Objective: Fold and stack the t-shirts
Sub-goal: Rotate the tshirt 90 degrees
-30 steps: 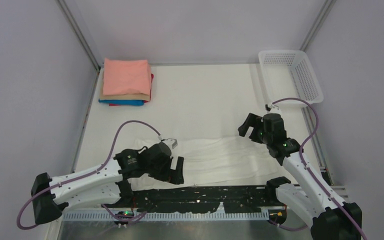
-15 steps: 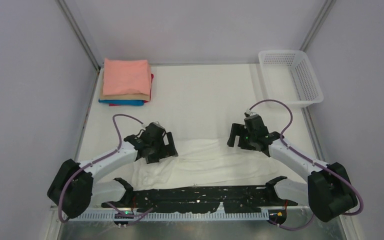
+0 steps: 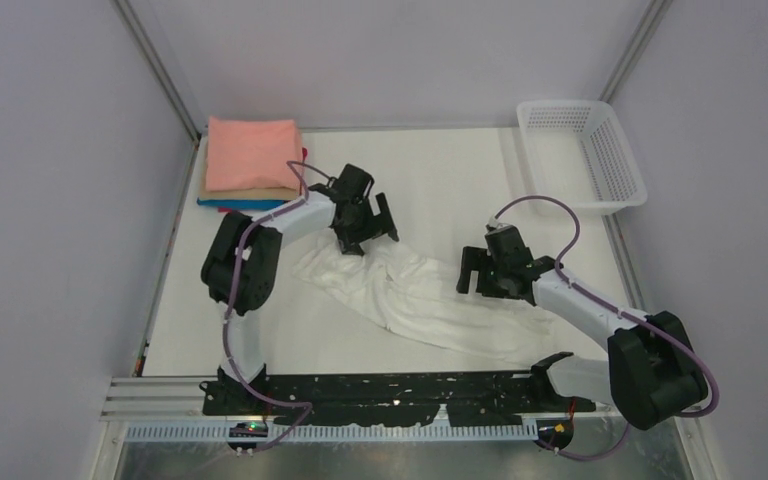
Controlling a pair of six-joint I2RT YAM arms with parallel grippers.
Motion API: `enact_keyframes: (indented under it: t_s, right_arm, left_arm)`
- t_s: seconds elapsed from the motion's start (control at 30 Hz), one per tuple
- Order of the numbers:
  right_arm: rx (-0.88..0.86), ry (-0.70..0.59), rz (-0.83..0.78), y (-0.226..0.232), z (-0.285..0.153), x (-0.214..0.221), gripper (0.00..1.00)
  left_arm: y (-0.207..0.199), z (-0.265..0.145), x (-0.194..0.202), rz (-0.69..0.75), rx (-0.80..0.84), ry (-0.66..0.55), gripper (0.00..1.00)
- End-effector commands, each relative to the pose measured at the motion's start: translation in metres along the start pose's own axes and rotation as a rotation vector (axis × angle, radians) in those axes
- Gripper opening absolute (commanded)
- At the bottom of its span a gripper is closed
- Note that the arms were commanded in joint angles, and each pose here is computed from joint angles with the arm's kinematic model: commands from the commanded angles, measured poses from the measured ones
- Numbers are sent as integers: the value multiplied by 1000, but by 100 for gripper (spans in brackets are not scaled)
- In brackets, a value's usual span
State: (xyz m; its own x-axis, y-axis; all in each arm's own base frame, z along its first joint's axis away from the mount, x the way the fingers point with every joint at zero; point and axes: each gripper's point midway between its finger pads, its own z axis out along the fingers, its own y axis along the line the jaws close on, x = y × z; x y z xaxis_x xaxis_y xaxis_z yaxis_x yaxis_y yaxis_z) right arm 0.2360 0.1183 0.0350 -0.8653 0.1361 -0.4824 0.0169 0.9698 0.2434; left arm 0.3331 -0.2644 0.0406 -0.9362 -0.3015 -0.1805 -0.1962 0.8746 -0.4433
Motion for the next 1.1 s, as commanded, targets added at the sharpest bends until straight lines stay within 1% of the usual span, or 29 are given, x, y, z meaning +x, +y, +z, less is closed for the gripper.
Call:
enact_keyframes:
  t_s: [0.0,0.03,0.07,0.1,0.17,0.23,0.27,0.33,0.37,0.4,0.5,0.6,0.67,0.73,0.77,0.8,0.87,0.9,0.93,0.97,1.03,1.07]
  right_arm:
    - [28,-20,15,-2,4,-14,95]
    - [28,-11,41,-2,7,-14,95]
    - [-24,6,56,7,8,-12,95]
    - [-49,13,87,12,12,-10,95]
    - [-152,74,108,30,13,0,95]
    - [-194,125,85,35,14,11,95]
    - [-213,147,61,37,14,16,95]
    - [-261,194,-5,42,7,29,95]
    - [-305,230,-55,50,0,39,95]
    - [-333,233,-80,56,-4,42,95]
    - [-485,278,-188,98,-24,63,95]
    - [-568,313,-260,128,-38,82,95]
    - [-530,280,-268,130,-40,75,95]
    - [-360,165,-265,111,-33,49,95]
    - [-286,147,-261,101,-34,41,95]
    - [-152,58,-238,84,-32,19,95]
    - [96,36,-209,40,-36,13,95]
    - [138,28,-199,33,-37,12,95]
    - [167,23,-183,26,-37,13,95]
    - [151,17,-174,26,-37,15,95]
    - [65,35,-161,35,-33,28,95]
    - [24,56,-157,39,-30,37,95]
  left_arm:
    - [-11,17,-70,43,-58,-53,100]
    - [-18,22,-82,40,-52,-43,100]
    - [-43,22,-104,54,10,-49,100]
    - [-55,26,-110,55,41,-10,100]
    - [-77,37,-125,64,81,30,100]
    - [-91,44,-140,59,123,30,100]
    - [-97,46,-146,60,173,35,100]
    - [-97,50,-157,27,237,26,100]
    - [-96,46,-163,14,264,15,100]
    - [-92,45,-166,6,269,5,100]
    - [-86,41,-172,32,257,-13,100]
    - [-89,38,-179,61,278,-29,100]
    - [-97,29,-184,82,327,-39,100]
    - [-109,8,-187,138,366,-59,100]
    - [-109,-3,-188,156,343,-83,100]
    - [-106,-14,-190,177,308,-117,100]
    - [-94,-37,-190,206,218,-183,100]
    - [-90,-58,-185,225,195,-215,100]
    - [-82,-66,-179,227,168,-230,100]
    - [-73,-71,-170,226,143,-235,100]
    - [-58,-71,-148,231,120,-232,100]
    - [-53,-67,-132,233,113,-211,100]
